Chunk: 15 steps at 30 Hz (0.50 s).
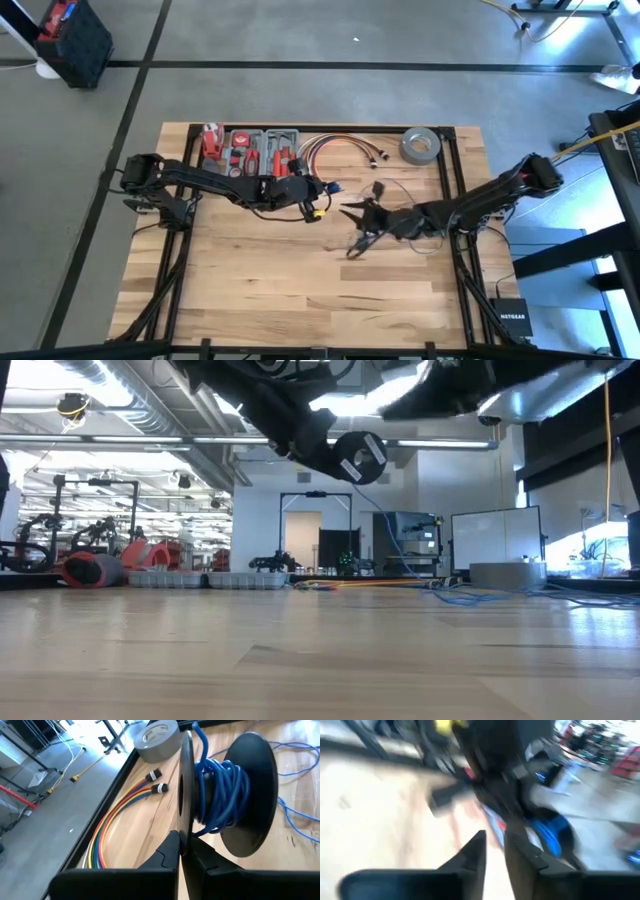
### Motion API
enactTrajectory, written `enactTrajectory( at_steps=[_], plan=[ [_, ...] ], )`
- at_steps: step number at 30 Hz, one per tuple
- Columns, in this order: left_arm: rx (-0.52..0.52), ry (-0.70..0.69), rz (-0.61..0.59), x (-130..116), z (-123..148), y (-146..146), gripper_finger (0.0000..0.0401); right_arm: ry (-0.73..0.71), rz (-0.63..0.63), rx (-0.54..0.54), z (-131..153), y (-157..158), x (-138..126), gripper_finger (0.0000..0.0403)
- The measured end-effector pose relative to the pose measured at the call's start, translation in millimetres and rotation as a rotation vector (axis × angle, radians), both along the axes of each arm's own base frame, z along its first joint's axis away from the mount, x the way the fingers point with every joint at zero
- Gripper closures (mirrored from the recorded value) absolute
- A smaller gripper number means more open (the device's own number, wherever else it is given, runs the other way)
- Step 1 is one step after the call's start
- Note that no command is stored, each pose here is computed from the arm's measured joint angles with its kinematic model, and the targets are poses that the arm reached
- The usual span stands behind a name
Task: Coil cords
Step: Coil the blue wire onto the black spool
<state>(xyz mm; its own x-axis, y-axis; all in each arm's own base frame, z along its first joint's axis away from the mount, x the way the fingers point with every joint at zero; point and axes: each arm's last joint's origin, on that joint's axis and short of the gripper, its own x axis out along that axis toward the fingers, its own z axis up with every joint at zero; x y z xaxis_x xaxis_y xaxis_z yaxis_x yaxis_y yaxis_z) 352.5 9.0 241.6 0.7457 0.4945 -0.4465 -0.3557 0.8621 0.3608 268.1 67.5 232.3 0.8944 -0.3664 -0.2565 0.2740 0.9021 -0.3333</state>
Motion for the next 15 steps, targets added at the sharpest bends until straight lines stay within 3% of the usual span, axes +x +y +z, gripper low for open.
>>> enactTrajectory(
  at_steps=[3, 8, 15],
  plan=[
    [-0.001, -0.012, 0.0, -0.8, 2.8, 0.0, 0.0401, 0.144, -0.096, -0.068, -11.4, -3.2, -10.2, 0.0288],
    [-0.006, -0.014, 0.003, -1.5, 3.6, 0.0, 0.0401, 0.279, -0.176, -0.031, -39.9, -26.2, -6.7, 0.0242],
    [0.0, -0.012, -0.001, -1.4, 3.7, -0.1, 0.0401, 0.363, -0.157, 0.078, -74.5, -61.6, 0.9, 0.0231]
  ],
)
